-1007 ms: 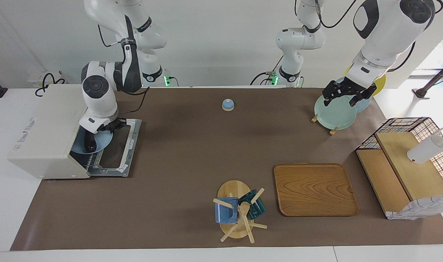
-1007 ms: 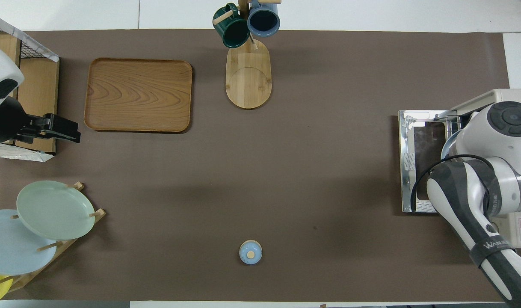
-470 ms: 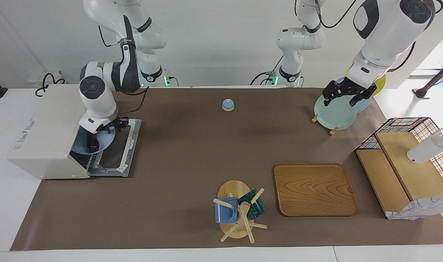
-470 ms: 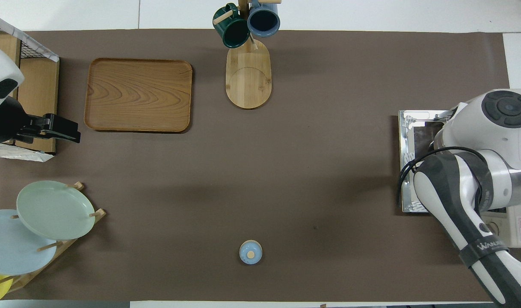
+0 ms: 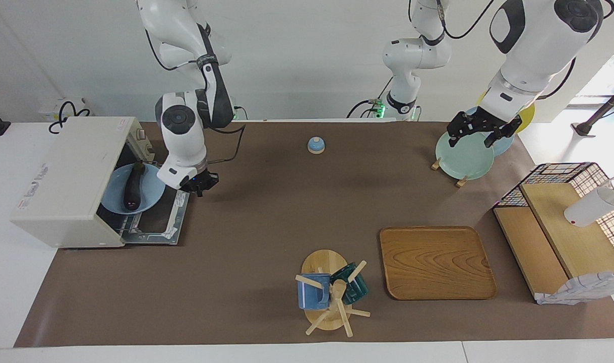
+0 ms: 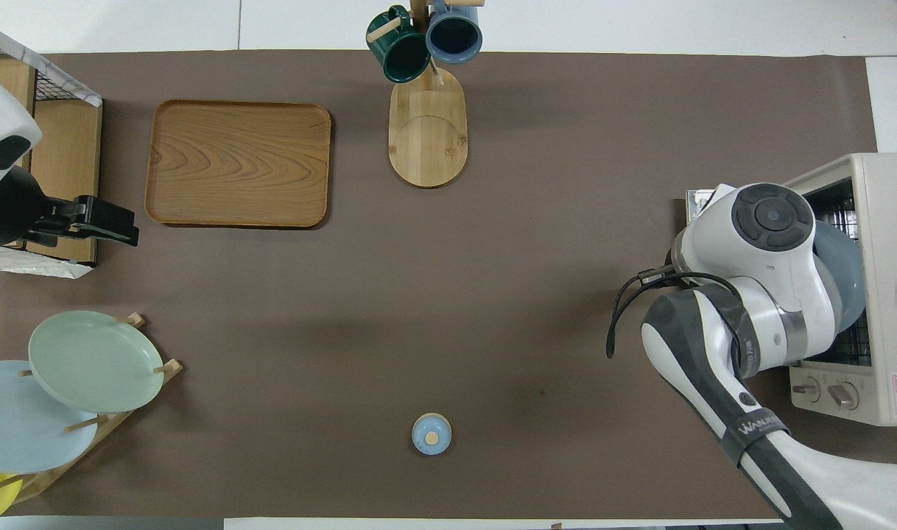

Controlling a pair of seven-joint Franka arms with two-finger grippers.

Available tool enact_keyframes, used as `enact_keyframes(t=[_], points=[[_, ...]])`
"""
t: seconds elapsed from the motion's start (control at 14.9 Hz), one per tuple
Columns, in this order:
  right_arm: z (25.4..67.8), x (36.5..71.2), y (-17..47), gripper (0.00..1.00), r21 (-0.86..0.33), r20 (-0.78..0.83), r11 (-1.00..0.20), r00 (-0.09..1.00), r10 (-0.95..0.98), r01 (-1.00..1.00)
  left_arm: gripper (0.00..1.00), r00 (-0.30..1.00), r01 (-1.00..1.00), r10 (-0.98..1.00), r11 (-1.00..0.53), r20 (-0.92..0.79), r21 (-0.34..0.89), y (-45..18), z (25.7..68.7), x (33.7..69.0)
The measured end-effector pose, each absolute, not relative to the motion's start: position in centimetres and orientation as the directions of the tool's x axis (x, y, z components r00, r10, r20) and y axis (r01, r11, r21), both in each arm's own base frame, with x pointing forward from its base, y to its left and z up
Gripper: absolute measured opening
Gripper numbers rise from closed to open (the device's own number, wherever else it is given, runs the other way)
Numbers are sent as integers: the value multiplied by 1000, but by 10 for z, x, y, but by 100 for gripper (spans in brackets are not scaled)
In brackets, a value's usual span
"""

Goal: Put eggplant into oven
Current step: 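Withdraw the right gripper out of the oven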

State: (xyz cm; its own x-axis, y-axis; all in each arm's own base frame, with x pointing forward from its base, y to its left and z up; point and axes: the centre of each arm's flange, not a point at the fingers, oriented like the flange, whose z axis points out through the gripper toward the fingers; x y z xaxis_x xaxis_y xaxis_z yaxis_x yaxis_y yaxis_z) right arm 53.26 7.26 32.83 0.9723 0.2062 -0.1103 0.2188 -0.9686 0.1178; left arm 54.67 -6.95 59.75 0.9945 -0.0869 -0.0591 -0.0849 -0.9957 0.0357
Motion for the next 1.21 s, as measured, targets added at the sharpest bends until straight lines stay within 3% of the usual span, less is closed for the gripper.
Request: enact_keyframes(t=[0.34, 1.21], points=[[303, 536, 58, 1, 112, -132, -974, 974, 182, 197, 100, 994, -85, -87, -996, -59, 36, -69, 597, 547], [295, 531, 40, 1, 124, -152, -975, 975, 163, 182, 100, 994, -85, -87, -996, -59, 36, -69, 597, 547]])
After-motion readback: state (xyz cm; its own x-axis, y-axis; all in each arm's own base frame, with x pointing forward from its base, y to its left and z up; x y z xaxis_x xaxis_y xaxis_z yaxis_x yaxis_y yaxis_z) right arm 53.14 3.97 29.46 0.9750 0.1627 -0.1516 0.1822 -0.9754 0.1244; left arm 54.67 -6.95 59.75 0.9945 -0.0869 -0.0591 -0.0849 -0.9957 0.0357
